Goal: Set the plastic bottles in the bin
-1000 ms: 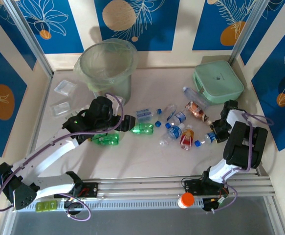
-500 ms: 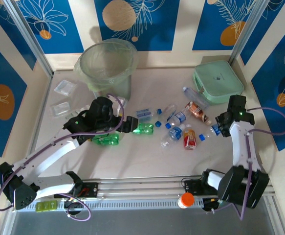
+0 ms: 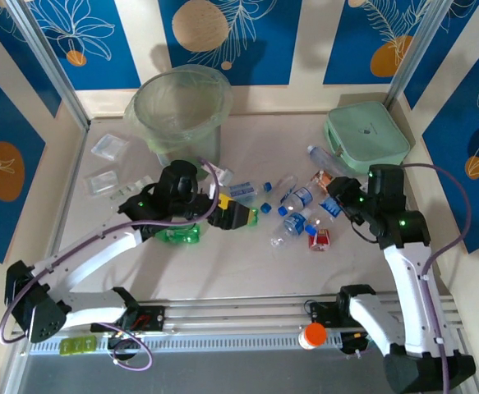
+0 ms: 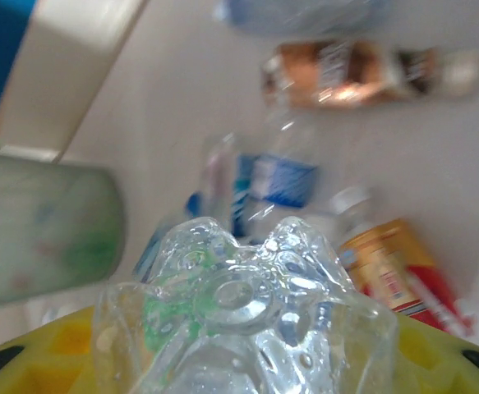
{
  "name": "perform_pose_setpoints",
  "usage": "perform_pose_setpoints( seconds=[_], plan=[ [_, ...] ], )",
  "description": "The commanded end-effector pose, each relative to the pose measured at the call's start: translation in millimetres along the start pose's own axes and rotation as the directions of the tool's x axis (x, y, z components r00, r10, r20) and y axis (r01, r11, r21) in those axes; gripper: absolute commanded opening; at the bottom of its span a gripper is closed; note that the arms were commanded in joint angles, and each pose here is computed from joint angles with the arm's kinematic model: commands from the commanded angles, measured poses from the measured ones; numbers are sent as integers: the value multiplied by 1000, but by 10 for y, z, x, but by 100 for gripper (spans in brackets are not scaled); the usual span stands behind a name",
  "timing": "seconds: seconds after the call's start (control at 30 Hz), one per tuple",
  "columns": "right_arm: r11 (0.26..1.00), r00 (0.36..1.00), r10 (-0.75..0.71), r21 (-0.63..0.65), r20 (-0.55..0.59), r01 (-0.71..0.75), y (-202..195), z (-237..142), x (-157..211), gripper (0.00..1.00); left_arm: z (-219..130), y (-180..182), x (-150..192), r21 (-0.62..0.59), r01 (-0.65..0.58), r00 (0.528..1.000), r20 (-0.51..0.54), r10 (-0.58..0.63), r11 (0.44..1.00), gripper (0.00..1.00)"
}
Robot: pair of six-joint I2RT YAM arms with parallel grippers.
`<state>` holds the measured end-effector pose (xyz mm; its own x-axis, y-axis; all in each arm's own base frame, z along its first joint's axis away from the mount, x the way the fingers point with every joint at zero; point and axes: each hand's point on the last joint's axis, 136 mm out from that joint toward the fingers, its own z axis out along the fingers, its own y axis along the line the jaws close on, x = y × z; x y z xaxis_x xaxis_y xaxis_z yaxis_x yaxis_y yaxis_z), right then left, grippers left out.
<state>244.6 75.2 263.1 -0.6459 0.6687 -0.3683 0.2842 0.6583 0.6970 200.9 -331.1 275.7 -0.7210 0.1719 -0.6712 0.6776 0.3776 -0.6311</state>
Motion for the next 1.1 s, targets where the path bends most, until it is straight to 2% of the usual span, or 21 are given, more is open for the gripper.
perform_pose_setpoints(
  seconds=[0.0, 0.1, 0.27, 0.43, 0.73, 0.83, 1.07],
  plan=[
    [979, 994, -53, -200, -98, 32, 435, -69, 269, 40, 64, -364, -226, 180, -3, 999, 49, -6, 984, 99],
    [960, 989, -96, -272, -113, 62, 633, -115, 410, 41, 167, -479, -304, 274, 33, 998, 48, -48, 961, 99],
    [917, 982, -143, -390, -125, 84, 940, -200, 555, 40, 270, -686, -338, 446, 64, 996, 28, -86, 893, 99],
    [889, 981, -146, -452, -130, 72, 1086, -234, 614, 40, 237, -932, -375, 596, 72, 995, 15, -100, 800, 98],
    [829, 981, -140, -557, -132, 43, 1285, -216, 641, 39, 297, -975, -369, 648, 104, 992, -10, -127, 754, 94],
    [821, 983, -139, -569, -117, 48, 1315, -226, 618, 37, 288, -1010, -385, 675, 110, 991, -16, -135, 730, 87],
    [814, 986, -135, -578, -100, 52, 1308, -219, 610, 36, 297, -1026, -394, 694, 120, 990, -29, -139, 710, 59]
  ],
)
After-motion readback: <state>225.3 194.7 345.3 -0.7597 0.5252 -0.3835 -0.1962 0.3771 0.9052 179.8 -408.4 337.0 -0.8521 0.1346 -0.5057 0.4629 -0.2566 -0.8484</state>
